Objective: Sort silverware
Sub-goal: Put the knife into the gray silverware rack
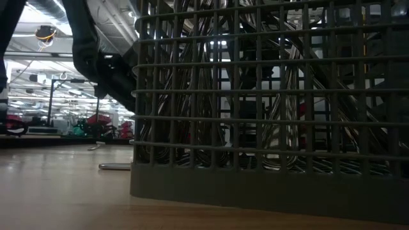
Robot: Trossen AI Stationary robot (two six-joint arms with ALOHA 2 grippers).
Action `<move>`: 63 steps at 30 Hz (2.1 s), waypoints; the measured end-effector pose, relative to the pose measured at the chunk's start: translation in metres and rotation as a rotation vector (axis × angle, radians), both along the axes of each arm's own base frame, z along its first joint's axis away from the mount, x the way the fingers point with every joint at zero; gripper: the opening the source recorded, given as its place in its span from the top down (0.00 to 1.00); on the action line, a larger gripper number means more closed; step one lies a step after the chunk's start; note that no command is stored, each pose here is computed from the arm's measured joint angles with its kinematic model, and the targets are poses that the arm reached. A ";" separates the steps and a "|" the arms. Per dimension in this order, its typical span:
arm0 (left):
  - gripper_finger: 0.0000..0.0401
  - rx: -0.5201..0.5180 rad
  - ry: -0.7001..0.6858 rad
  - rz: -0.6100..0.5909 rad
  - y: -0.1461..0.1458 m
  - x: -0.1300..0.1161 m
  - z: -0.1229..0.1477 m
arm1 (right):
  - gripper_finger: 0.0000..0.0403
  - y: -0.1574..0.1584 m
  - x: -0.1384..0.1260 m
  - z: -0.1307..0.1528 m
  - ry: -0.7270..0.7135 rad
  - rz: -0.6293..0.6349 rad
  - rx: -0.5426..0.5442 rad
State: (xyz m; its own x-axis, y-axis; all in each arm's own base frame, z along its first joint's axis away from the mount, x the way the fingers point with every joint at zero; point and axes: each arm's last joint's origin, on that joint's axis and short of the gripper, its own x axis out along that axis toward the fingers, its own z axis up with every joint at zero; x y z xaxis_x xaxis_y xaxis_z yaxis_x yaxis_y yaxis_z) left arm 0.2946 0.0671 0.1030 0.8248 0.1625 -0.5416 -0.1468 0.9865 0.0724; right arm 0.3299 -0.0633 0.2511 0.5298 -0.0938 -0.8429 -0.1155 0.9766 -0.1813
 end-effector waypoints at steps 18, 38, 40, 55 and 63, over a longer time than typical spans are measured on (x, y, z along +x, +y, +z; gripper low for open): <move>0.82 -0.092 0.000 0.028 -0.002 0.000 -0.004 | 0.67 -0.016 0.035 -0.049 0.006 0.059 -0.104; 0.82 -0.057 0.054 -0.008 -0.011 -0.001 -0.008 | 0.67 -0.036 0.041 -0.084 0.093 0.005 -0.104; 0.82 -0.056 0.055 -0.008 -0.011 -0.001 -0.008 | 0.67 -0.037 0.040 -0.084 0.093 0.002 -0.103; 0.82 -0.011 0.086 0.061 -0.002 -0.004 -0.009 | 0.67 -0.038 0.040 -0.084 0.092 -0.003 -0.109; 0.82 0.007 0.081 0.071 0.003 -0.004 -0.009 | 0.67 -0.041 0.044 -0.081 0.046 -0.033 -0.162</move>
